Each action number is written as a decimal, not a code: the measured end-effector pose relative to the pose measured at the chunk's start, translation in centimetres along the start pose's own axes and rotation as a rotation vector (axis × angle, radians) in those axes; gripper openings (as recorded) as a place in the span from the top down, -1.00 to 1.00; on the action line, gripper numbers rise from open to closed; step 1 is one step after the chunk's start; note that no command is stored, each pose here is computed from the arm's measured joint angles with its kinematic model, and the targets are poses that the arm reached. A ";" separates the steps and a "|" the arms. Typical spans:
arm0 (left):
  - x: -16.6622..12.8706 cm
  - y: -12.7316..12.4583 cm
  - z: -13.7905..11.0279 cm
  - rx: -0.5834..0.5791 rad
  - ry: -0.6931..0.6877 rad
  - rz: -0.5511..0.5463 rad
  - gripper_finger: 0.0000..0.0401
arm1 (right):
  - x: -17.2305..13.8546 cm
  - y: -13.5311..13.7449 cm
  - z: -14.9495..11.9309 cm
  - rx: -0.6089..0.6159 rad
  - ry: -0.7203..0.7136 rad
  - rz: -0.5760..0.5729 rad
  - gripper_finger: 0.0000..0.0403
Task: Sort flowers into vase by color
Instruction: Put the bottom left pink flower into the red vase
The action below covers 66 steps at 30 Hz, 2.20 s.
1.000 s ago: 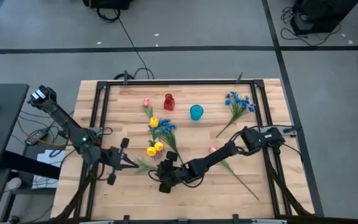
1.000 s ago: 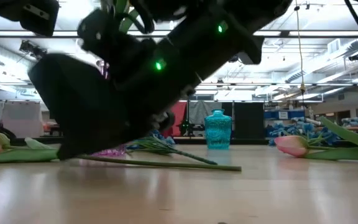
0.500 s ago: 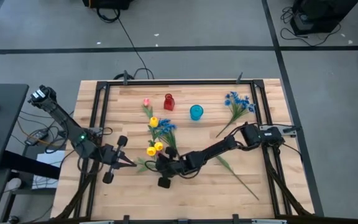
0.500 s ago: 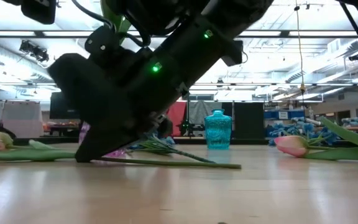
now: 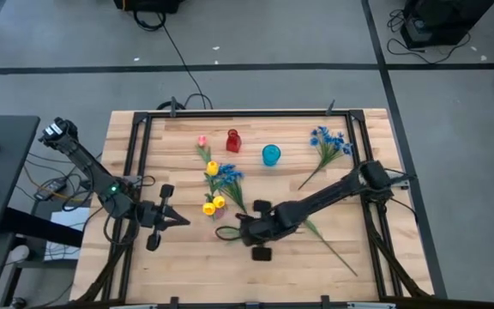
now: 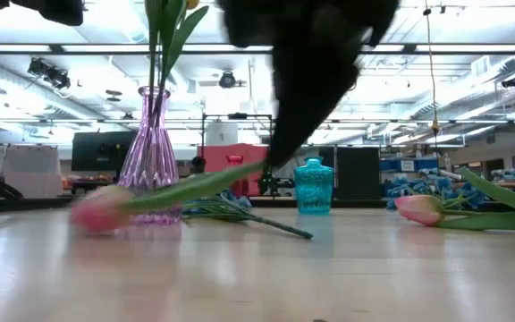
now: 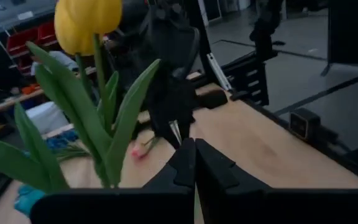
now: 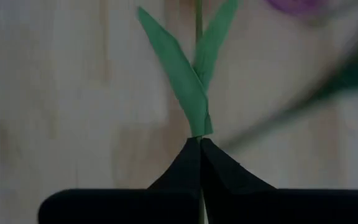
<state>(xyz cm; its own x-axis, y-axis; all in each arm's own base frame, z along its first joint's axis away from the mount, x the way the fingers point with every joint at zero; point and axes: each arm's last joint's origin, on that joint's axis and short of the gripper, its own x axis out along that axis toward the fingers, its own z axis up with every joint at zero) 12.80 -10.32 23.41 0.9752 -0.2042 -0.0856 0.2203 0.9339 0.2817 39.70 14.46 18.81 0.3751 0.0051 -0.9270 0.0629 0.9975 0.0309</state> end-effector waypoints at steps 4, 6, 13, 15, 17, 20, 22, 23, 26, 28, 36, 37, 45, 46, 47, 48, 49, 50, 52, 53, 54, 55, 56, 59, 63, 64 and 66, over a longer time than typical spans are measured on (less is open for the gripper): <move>-0.6 0.7 0.5 0.000 -0.025 0.077 0.95 | -2.8 -0.4 -2.4 0.031 0.015 -0.083 0.96; -1.1 1.3 0.8 -0.023 -0.036 0.146 0.95 | -4.5 -1.0 -3.4 0.073 -0.018 -0.114 0.96; -2.6 2.9 1.0 -0.132 -0.025 0.387 0.96 | -6.5 -5.4 -6.0 0.265 -0.219 -0.311 0.96; -2.8 3.3 1.0 -0.141 -0.026 0.415 0.97 | -6.6 -6.8 -6.0 0.312 -0.292 -0.326 0.96; -2.9 3.8 1.1 -0.152 -0.033 0.436 0.98 | -6.1 -8.4 -6.0 0.332 -0.338 -0.338 0.96; -2.7 4.5 0.8 -0.159 -0.025 0.443 0.98 | -5.8 -10.9 -4.9 0.335 -0.447 -0.305 0.96; -2.4 4.9 0.5 -0.168 -0.020 0.440 0.98 | -5.6 -12.6 -4.2 0.319 -0.527 -0.276 0.96; -2.3 5.1 0.3 -0.174 -0.021 0.431 0.98 | -5.4 -13.5 -3.9 0.307 -0.565 -0.270 0.96; -1.8 5.7 -0.4 -0.184 -0.020 0.411 0.98 | -5.4 -15.9 -3.1 0.265 -0.719 -0.279 0.96; -1.6 6.2 -1.1 -0.175 -0.006 0.429 0.98 | -5.9 -17.4 -2.5 0.244 -0.863 -0.289 0.96; -1.3 7.9 -2.8 -0.165 -0.045 0.474 0.99 | -8.0 -21.8 -2.1 0.164 -1.217 -0.231 0.96; -1.2 8.0 -3.0 -0.164 -0.046 0.476 0.98 | -8.2 -22.3 -2.1 0.161 -1.233 -0.225 0.96; -1.4 9.0 -2.9 -0.030 -0.109 0.505 0.96 | -9.3 -23.8 -1.6 0.139 -1.366 -0.202 0.96; -1.5 9.1 -2.8 -0.010 -0.120 0.499 0.96 | -9.0 -24.0 -1.3 0.138 -1.367 -0.202 0.96; -1.5 9.2 -2.8 0.009 -0.127 0.502 0.96 | -8.8 -24.2 -0.8 0.136 -1.369 -0.200 0.96; -1.5 9.4 -2.7 0.028 -0.131 0.507 0.96 | -8.6 -24.4 -0.3 0.132 -1.372 -0.196 0.96; -1.6 9.5 -2.8 0.034 -0.131 0.510 0.96 | -8.2 -24.5 0.1 0.123 -1.366 -0.185 0.96; -1.6 9.7 -2.8 0.037 -0.132 0.514 0.96 | -8.0 -24.7 0.6 0.116 -1.363 -0.171 0.96; -1.6 10.1 -2.9 0.034 -0.129 0.519 0.96 | -7.6 -24.9 1.5 0.098 -1.362 -0.155 0.96; -1.6 10.2 -3.1 0.022 -0.125 0.520 0.96 | -7.6 -25.0 1.8 0.088 -1.366 -0.153 0.96; -1.6 10.5 -3.2 0.015 -0.116 0.529 0.96 | -7.6 -25.2 2.2 0.079 -1.369 -0.159 0.96; -1.7 10.7 -3.4 0.006 -0.105 0.542 0.96 | -7.9 -25.4 2.6 0.067 -1.383 -0.167 0.96; -1.7 10.9 -3.5 0.004 -0.095 0.551 0.96 | -8.1 -25.6 2.8 0.059 -1.389 -0.173 0.96; -1.8 11.8 -3.9 0.010 -0.077 0.585 0.96 | -9.0 -26.7 3.4 0.045 -1.405 -0.162 0.96; -1.8 13.1 -4.6 -0.013 -0.063 0.595 0.96 | -9.3 -27.6 3.6 0.037 -1.389 -0.143 0.96; -1.8 13.4 -4.7 -0.028 -0.067 0.590 0.96 | -9.4 -27.7 3.6 0.037 -1.390 -0.138 0.96; -1.6 14.0 -5.2 -0.052 -0.064 0.569 0.96 | -9.4 -27.6 3.6 0.036 -1.394 -0.126 0.96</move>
<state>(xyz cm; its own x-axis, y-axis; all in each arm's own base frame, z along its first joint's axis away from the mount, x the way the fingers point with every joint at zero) 14.17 4.59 22.57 0.9395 0.3193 0.1239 -0.3398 0.9146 0.2191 37.77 -13.34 28.00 0.9626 -0.1773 0.2047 0.1799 0.9837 0.0059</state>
